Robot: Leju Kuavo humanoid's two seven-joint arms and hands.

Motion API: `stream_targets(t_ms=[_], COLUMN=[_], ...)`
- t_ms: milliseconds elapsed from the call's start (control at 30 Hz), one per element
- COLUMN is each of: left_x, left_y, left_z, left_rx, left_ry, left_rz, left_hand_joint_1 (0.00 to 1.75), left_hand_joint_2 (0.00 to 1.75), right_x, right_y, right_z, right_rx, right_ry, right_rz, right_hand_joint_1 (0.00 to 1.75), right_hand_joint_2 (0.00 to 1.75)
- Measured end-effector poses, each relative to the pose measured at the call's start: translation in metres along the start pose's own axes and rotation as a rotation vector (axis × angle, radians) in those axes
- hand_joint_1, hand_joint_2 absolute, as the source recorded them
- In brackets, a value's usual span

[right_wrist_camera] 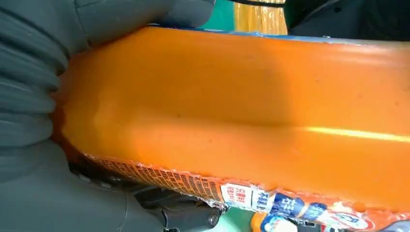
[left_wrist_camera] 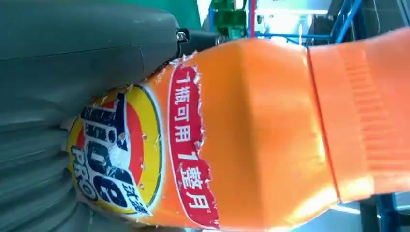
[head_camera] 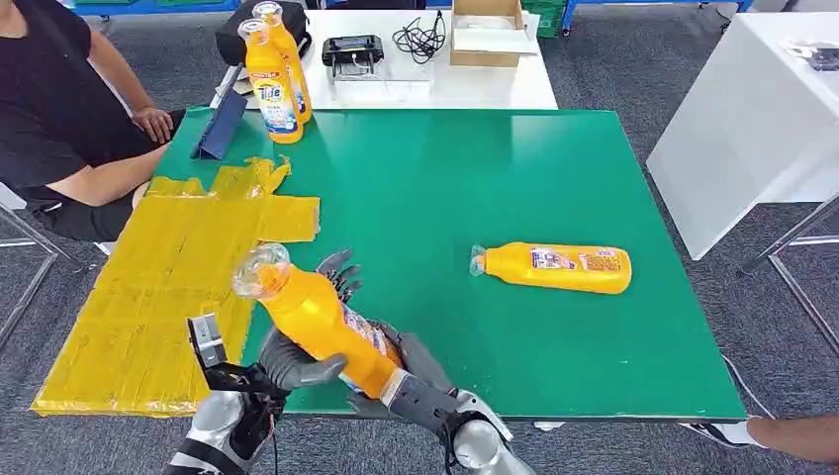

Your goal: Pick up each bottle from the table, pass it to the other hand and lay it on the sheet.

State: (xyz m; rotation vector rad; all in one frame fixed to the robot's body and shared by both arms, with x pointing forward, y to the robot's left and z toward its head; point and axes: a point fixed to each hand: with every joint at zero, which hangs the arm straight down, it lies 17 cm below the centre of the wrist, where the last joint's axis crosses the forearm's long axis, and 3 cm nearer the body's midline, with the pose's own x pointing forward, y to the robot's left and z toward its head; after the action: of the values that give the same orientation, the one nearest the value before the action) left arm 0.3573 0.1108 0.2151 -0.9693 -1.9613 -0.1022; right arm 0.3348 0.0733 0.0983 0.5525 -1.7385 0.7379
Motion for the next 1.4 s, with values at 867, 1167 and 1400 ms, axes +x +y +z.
stream_targets(t_ms=[867, 1167, 1400], left_x=[0.0002, 0.0002, 0.0002], left_y=[0.0061, 0.0061, 0.0060], left_z=[0.0073, 0.0074, 0.0074], left_rx=[0.005, 0.005, 0.005], left_ry=[0.002, 0.002, 0.002], left_rz=[0.098, 0.098, 0.098], left_hand_joint_1=[1.75, 1.75, 1.75], left_hand_joint_2=[1.75, 1.75, 1.75], right_x=[-0.0006, -0.0010, -0.0013], right_y=[-0.0075, -0.0076, -0.0086], right_z=[-0.0042, -0.0041, -0.0041], right_rx=[0.001, 0.001, -0.003], right_ry=[-0.012, -0.011, -0.010], right_rz=[0.030, 0.030, 0.037], right_hand_joint_1=[1.75, 1.75, 0.00], right_hand_joint_2=[1.75, 1.75, 1.75])
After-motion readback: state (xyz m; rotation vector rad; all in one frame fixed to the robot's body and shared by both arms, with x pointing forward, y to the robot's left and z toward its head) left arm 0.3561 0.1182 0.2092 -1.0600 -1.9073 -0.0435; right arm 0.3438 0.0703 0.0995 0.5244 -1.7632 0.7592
